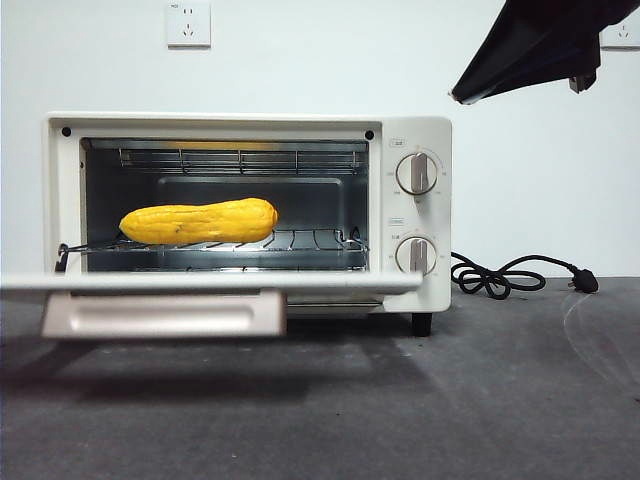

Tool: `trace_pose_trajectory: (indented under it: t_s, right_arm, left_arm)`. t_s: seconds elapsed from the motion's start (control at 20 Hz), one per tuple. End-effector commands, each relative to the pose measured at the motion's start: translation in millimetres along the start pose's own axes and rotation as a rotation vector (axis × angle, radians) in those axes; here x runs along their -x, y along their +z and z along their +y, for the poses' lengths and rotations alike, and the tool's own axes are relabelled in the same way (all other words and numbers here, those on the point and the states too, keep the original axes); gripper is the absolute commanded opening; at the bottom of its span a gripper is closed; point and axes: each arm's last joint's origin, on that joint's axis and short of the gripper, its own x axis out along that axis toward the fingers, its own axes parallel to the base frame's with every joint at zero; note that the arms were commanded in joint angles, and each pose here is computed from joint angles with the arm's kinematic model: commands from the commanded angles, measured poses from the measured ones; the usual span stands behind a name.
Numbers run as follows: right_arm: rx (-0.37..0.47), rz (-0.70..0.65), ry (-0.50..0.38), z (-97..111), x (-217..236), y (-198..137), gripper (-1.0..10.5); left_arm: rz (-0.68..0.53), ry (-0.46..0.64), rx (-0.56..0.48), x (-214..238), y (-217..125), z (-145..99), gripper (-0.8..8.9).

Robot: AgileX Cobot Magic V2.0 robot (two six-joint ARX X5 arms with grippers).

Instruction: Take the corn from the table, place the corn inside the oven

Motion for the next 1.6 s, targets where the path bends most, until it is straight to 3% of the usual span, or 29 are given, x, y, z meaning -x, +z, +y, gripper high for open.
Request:
trace_pose_trajectory:
  t_s: [0.05, 0.3, 0.6, 1.2, 1.6]
  right_arm:
    - [-0.014, 0.013, 0.010, -1, -3, -4, -0.1]
    - [-0.015, 0.014, 0.010, -1, -3, -4, -0.1]
    - [-0.015, 0.014, 0.010, -1, -3, -4, -0.1]
    - [-0.015, 0.018, 0.000, -1, -3, -4, -0.1]
    - [-0.015, 0.023, -0.012, -1, -3, -4, -0.1]
  left_arm:
    - [-0.010, -0.045, -0.051, 1, 5, -6, -0.09]
    - [-0.034, -0.046, -0.076, 4, 12, -10, -0.09]
    - [-0.097, -0.139, -0.117, 18, 30, -25, -0.08]
    - [-0.222, -0.107, -0.215, 53, 69, -60, -0.08]
    - [-0.321, -0.079, -0.213, 70, 79, -54, -0.08]
